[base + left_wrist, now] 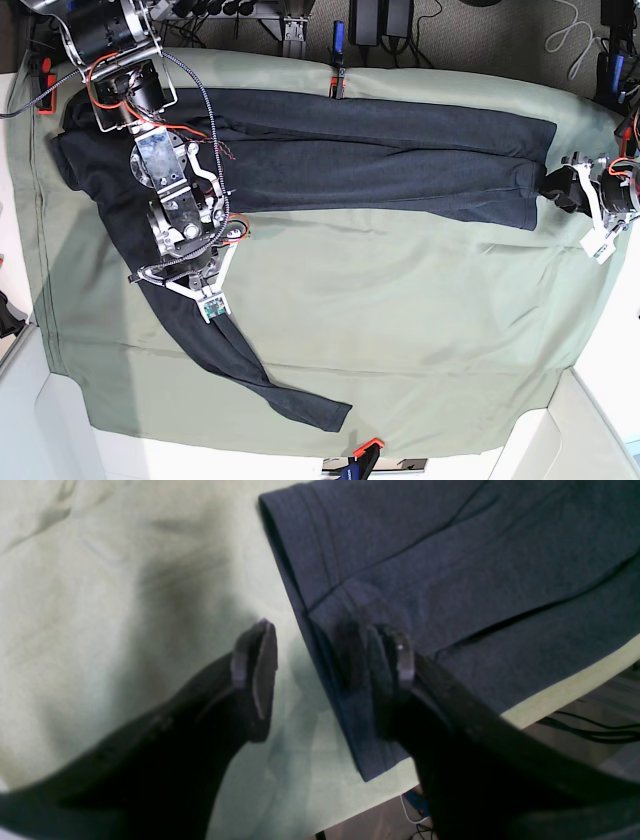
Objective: Fold the T-shirt properly
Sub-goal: 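Grasp the loose sleeve with the right gripper and lay it along the body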
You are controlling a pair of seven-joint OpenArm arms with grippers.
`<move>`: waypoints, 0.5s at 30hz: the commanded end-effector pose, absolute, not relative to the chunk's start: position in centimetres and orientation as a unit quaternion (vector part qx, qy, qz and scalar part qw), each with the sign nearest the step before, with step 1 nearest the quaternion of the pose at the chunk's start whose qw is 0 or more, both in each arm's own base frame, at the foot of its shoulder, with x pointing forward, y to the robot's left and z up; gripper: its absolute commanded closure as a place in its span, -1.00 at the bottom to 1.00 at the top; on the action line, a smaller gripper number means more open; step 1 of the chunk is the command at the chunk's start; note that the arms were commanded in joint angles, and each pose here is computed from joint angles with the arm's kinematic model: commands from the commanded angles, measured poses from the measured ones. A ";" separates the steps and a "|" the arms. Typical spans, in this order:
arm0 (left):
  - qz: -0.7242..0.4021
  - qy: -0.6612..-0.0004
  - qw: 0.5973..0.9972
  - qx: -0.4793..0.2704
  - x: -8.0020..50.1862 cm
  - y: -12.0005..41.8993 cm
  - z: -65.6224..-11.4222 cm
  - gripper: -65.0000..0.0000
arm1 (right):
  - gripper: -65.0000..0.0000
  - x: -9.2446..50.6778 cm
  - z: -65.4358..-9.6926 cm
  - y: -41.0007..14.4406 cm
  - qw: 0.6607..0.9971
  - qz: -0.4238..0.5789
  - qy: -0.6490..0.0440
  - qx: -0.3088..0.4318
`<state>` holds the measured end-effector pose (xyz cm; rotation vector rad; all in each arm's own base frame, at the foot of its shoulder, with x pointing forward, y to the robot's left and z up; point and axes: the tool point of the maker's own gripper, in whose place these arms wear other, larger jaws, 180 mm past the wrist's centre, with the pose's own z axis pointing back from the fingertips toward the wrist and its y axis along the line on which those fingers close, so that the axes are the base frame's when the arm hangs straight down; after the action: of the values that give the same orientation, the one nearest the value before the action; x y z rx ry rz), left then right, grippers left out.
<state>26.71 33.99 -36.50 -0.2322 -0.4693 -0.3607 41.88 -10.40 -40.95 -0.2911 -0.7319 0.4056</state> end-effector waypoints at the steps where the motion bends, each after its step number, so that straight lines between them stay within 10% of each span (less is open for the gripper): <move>1: -0.180 -0.251 0.946 -0.102 27.8 34.8 -34.9 0.01 | 1.00 43.4 -39.1 -10.0 0.892 0.200 -0.380 -0.141; 15: -0.155 -0.297 0.939 -0.076 29.4 37.1 -32.0 0.01 | 1.00 36.8 -34.3 -4.1 0.874 0.219 -0.433 -0.029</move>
<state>28.34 36.39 -33.96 -0.1757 -0.5589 -0.3090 35.64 -4.34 -36.06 -0.0601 -0.8429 0.4556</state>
